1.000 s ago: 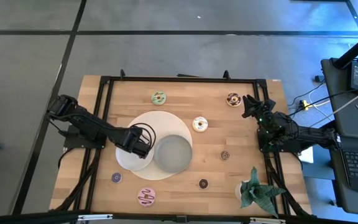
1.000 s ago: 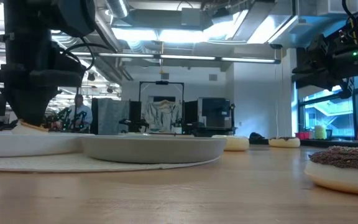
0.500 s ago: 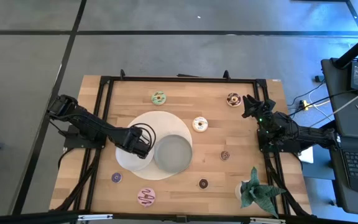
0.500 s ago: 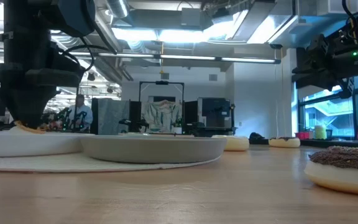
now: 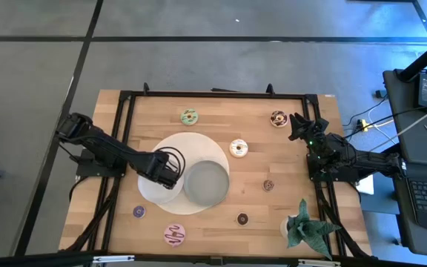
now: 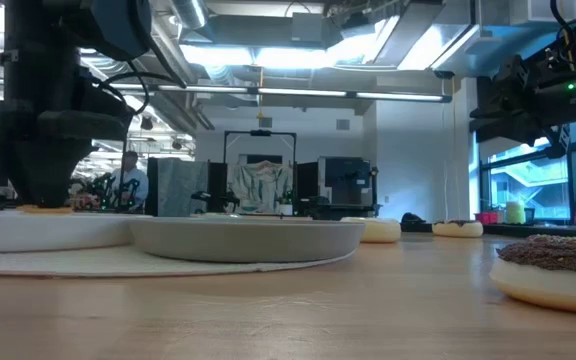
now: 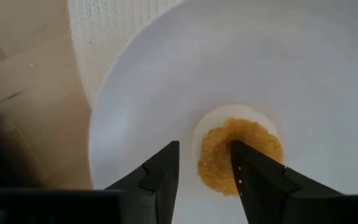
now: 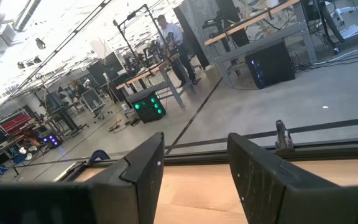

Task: Pick & Place donuts
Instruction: Put the small orange donuts on the white plate, then put the small blue donuts on the white plate

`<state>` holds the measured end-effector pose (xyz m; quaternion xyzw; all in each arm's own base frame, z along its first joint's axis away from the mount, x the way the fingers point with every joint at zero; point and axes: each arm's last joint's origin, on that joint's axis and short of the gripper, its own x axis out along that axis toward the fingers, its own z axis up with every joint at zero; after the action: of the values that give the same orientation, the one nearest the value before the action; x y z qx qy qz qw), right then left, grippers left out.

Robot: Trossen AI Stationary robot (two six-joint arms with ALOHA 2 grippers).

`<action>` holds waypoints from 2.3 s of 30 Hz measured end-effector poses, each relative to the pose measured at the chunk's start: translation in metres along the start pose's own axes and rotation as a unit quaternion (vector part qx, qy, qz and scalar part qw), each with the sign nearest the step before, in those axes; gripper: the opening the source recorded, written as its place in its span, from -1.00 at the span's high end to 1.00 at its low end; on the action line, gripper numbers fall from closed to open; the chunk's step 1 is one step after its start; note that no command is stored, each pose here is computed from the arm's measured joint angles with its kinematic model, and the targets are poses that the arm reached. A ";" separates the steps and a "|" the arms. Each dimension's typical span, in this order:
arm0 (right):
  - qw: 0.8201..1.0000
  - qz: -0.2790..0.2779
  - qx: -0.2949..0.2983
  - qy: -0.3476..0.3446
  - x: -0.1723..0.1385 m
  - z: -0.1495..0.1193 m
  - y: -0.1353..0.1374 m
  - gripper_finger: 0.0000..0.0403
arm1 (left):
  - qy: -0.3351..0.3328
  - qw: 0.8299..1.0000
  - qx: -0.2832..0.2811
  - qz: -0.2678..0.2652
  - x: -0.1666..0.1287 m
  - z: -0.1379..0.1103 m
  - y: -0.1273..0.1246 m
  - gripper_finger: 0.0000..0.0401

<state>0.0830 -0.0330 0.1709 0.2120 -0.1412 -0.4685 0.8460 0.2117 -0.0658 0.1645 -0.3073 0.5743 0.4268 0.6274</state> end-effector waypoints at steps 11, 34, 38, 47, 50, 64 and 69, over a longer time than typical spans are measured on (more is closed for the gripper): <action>1.000 0.000 0.000 0.000 0.000 0.000 0.000 0.12 | 0.009 0.996 0.053 -0.072 -0.070 0.000 0.009 0.22; 1.000 0.000 0.000 0.000 0.000 0.000 0.000 0.12 | 0.112 0.985 -0.124 -0.047 -0.064 -0.127 -0.005 0.28; 1.000 0.000 0.000 0.000 0.000 0.000 0.000 0.12 | 0.112 0.987 -0.110 -0.012 -0.053 -0.135 -0.008 0.30; 1.000 0.000 0.003 0.000 0.000 0.000 0.000 0.12 | 0.080 0.990 -0.105 0.040 -0.027 -0.143 -0.018 0.31; 1.000 0.000 0.002 0.000 0.000 0.000 0.000 0.12 | 0.076 0.991 -0.105 0.046 -0.022 -0.145 -0.021 0.31; 1.000 0.000 0.002 0.000 0.000 0.000 0.000 0.12 | 0.060 0.994 -0.070 0.061 -0.010 -0.148 -0.025 0.32; 1.000 0.000 0.001 0.000 0.000 0.000 0.000 0.12 | 0.055 0.993 -0.076 0.070 -0.004 -0.150 -0.027 0.31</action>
<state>0.0830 -0.0330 0.1709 0.2128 -0.1417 -0.4681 0.8458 0.1674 -0.2096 0.1426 -0.3364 0.5940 0.4945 0.5381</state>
